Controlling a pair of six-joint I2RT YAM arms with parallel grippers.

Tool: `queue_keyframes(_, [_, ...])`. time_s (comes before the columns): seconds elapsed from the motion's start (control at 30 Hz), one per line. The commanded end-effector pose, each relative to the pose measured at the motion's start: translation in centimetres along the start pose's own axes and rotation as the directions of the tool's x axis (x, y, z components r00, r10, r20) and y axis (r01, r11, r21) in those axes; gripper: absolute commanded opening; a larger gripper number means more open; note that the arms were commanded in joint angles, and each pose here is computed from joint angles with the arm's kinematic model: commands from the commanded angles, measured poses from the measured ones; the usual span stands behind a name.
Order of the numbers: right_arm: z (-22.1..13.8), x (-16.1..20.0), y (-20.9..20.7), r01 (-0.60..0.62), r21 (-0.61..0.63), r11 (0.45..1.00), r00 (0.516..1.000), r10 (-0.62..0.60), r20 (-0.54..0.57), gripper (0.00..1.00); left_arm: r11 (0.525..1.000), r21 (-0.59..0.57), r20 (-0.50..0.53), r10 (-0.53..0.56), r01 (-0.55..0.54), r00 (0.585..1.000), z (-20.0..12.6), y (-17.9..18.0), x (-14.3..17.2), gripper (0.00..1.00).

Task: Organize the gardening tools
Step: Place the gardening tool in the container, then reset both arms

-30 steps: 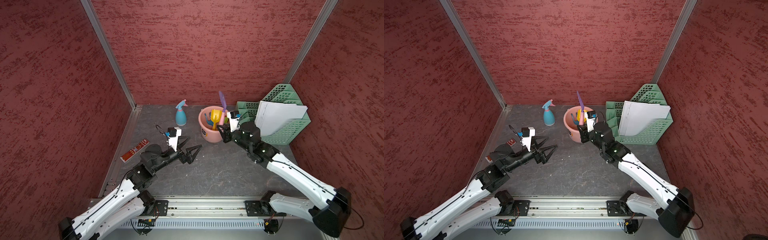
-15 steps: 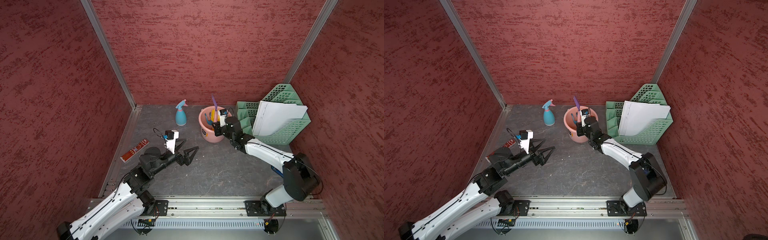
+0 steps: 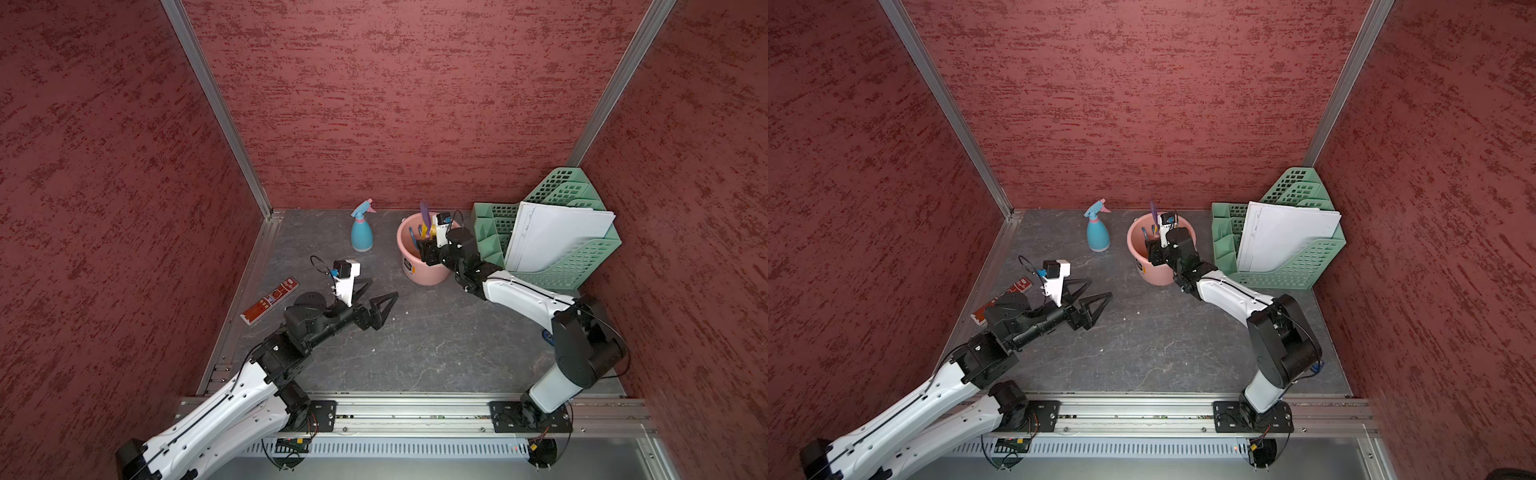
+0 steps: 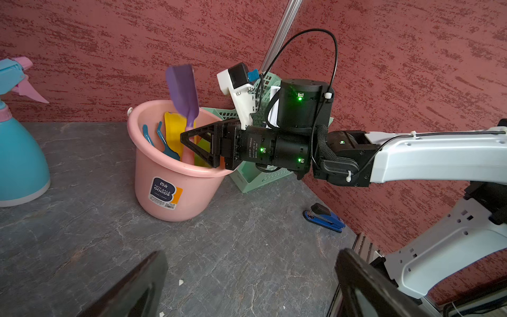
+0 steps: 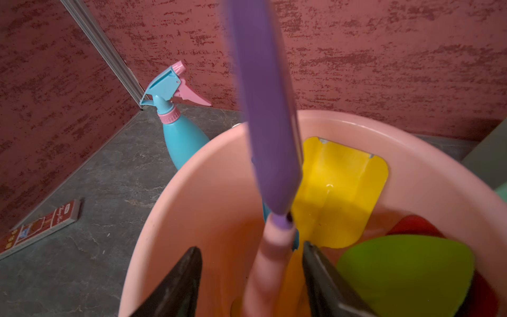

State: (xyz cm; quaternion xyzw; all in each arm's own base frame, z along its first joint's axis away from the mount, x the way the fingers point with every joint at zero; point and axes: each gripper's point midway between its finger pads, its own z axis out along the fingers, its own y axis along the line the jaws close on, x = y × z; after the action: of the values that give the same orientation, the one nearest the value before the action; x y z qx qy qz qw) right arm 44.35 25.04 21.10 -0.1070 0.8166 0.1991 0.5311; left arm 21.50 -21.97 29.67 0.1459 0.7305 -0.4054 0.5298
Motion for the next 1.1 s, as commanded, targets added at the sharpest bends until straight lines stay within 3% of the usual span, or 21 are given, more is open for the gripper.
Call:
queue_keyframes(0.0, [-1.2, -3.6, 0.6, 0.003, -0.027, 1.000, 0.996, 0.000, 0.094, 0.73, 1.000, -0.017, 0.019, 0.021, -0.021, 1.000, 0.0, 0.4, -0.3, 1.00])
queue_keyframes(0.13, [-2.6, -5.2, 0.9, 0.008, -0.031, 0.999, 0.992, -0.004, 0.124, 0.77, 0.996, -0.082, 0.015, 0.022, -0.020, 1.000, -0.2, 1.4, -0.3, 1.00])
queue_keyframes(0.3, [-6.9, -6.9, 1.1, -0.002, -0.029, 1.000, 0.989, 0.006, 0.146, 0.82, 0.944, -0.329, -0.014, 0.024, -0.027, 1.000, -1.8, 5.6, -0.3, 1.00])
queue_keyframes(0.43, [-10.5, -5.3, 0.9, 0.002, -0.032, 0.999, 0.997, 0.000, 0.083, 0.90, 0.850, -0.524, -0.034, 0.033, -0.046, 0.999, -4.1, 9.3, -0.2, 1.00])
queue_keyframes(0.57, [-13.7, -1.7, 0.0, 0.023, -0.012, 1.000, 1.000, -0.023, -0.005, 0.98, 0.716, -0.692, -0.063, 0.062, -0.088, 0.996, -6.7, 13.1, 0.3, 1.00])
queue_keyframes(0.8, [-16.6, 3.3, -3.5, 0.075, 0.119, 0.990, 0.997, -0.070, -0.040, 0.99, 0.623, -0.768, -0.090, 0.125, -0.149, 0.988, -7.7, 17.1, 1.8, 1.00])
queue_keyframes(0.9, [-17.0, 3.9, -5.4, 0.073, 0.205, 0.976, 0.996, -0.080, 0.025, 0.98, 0.597, -0.789, -0.059, 0.163, -0.146, 0.985, -8.0, 18.5, 1.5, 1.00])
queue_keyframes(1.07, [-17.3, 3.3, -7.2, 0.154, 0.309, 0.938, 0.963, -0.213, 0.167, 0.98, 0.547, -0.824, -0.014, 0.244, -0.149, 0.970, -8.6, 21.1, 0.4, 1.00])
